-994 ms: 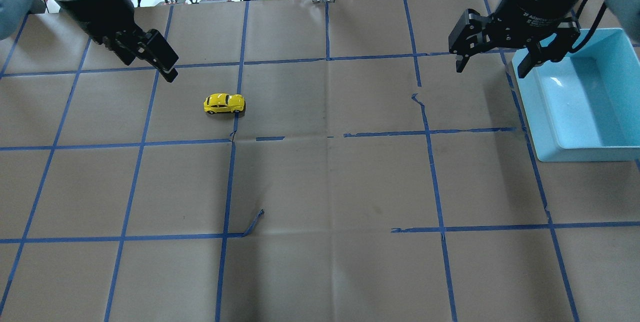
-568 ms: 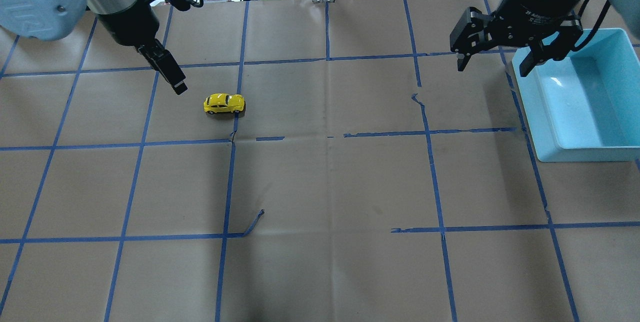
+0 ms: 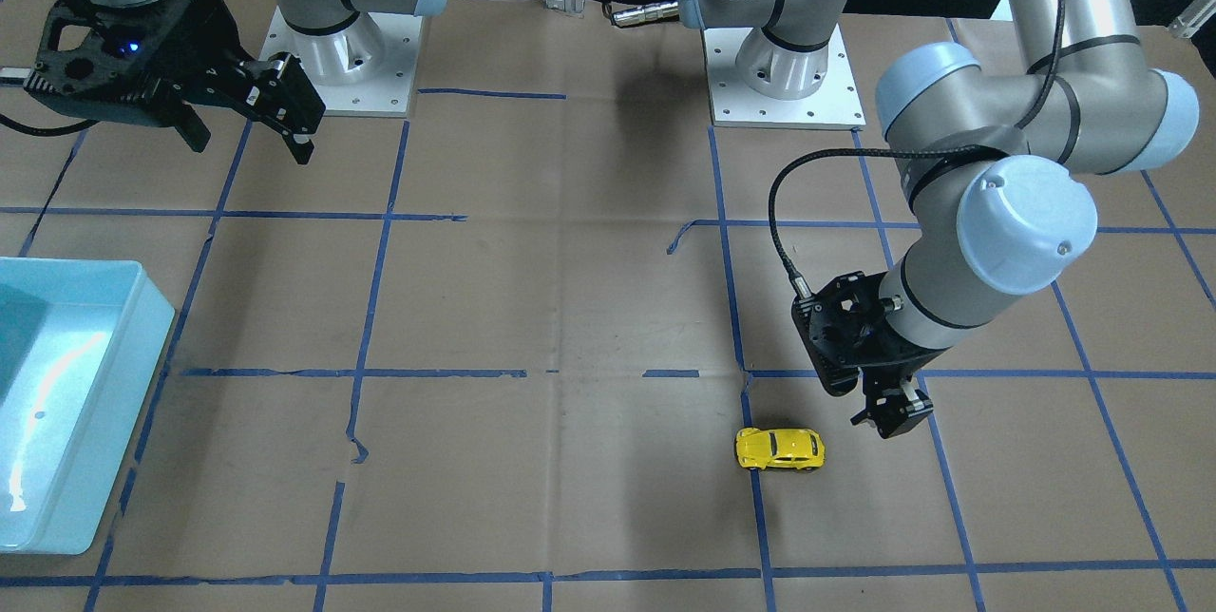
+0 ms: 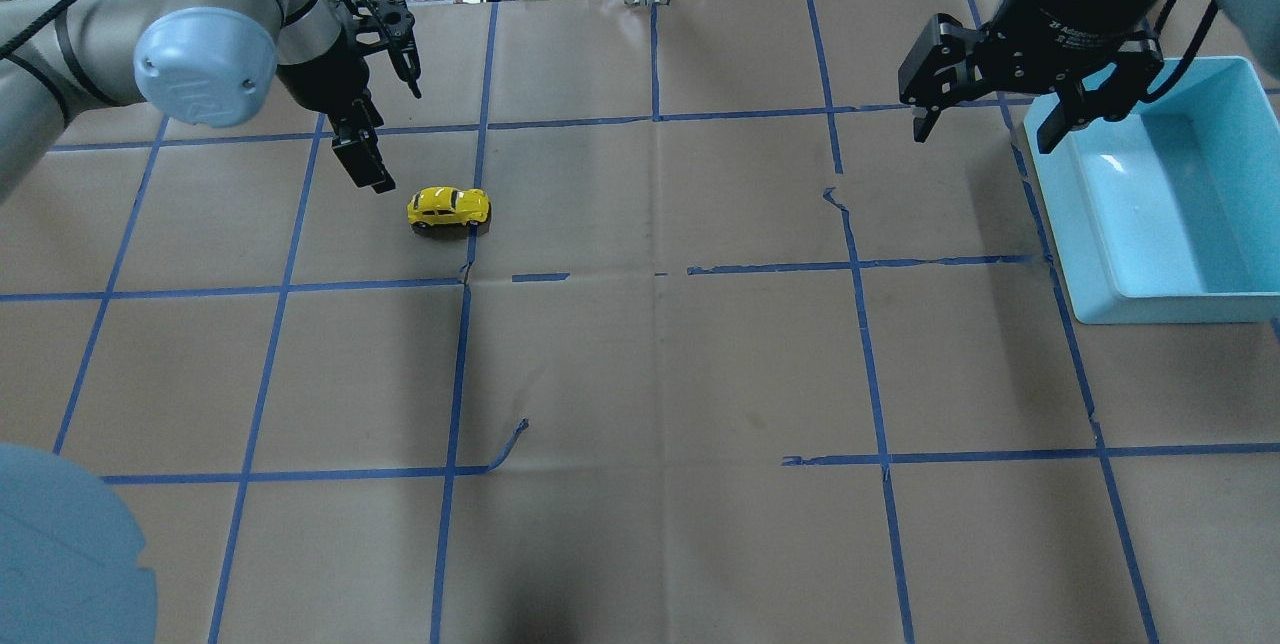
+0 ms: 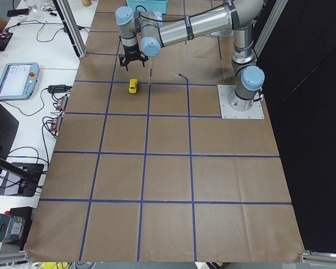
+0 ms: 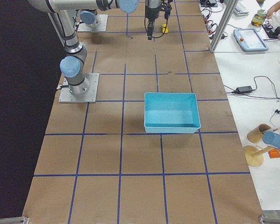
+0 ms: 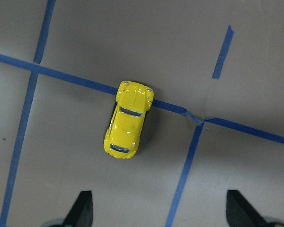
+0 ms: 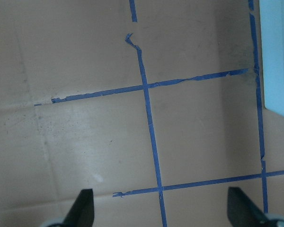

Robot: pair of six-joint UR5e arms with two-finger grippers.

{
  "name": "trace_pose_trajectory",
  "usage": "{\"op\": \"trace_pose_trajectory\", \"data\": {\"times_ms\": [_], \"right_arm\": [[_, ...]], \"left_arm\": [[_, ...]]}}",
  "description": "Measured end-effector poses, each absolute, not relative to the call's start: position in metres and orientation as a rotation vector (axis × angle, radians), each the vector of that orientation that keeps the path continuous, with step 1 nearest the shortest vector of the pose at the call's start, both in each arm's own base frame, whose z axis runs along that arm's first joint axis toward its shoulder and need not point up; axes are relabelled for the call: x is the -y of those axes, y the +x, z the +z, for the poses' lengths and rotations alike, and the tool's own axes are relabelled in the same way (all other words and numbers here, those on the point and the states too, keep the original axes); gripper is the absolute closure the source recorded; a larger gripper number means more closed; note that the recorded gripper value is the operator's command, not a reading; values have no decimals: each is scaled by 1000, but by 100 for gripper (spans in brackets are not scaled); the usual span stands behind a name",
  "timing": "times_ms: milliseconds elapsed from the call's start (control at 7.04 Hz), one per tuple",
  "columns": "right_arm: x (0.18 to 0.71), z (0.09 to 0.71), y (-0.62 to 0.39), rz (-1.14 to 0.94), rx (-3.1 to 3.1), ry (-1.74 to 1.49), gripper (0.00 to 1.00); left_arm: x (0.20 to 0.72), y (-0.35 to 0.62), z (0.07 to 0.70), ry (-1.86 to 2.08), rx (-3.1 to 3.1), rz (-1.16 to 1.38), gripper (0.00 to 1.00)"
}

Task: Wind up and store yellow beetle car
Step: 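Lower the left gripper down over the yellow beetle car, then close the left gripper on the yellow beetle car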

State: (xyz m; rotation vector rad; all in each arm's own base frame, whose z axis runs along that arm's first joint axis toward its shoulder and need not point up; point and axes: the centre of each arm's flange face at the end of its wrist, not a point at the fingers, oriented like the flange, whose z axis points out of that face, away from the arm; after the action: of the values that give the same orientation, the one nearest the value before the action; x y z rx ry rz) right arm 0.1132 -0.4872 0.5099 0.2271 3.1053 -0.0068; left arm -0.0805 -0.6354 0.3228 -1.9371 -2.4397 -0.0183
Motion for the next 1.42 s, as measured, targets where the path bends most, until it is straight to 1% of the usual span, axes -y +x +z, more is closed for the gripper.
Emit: {"op": "trace_pose_trajectory", "data": {"times_ms": [426,852,1136,1278,1420], "right_arm": [[487,508,113,2,-3104,227,0],[486,506,113,8,-3108,226,0],[485,507,113,6,-3112,226,0],[485,508,113,5,-3113,226,0],[485,508,113,5,-3113,226,0]], "left_arm": [[661,-95,262,-2221,2227,17,2],[667,-107,223,-2274,2194,9,3],[668,-108,207,-2275,2195,4,8],[668,-108,202,-2270,2194,-7,14],[667,-107,199,-2263,2193,-20,36]]}}
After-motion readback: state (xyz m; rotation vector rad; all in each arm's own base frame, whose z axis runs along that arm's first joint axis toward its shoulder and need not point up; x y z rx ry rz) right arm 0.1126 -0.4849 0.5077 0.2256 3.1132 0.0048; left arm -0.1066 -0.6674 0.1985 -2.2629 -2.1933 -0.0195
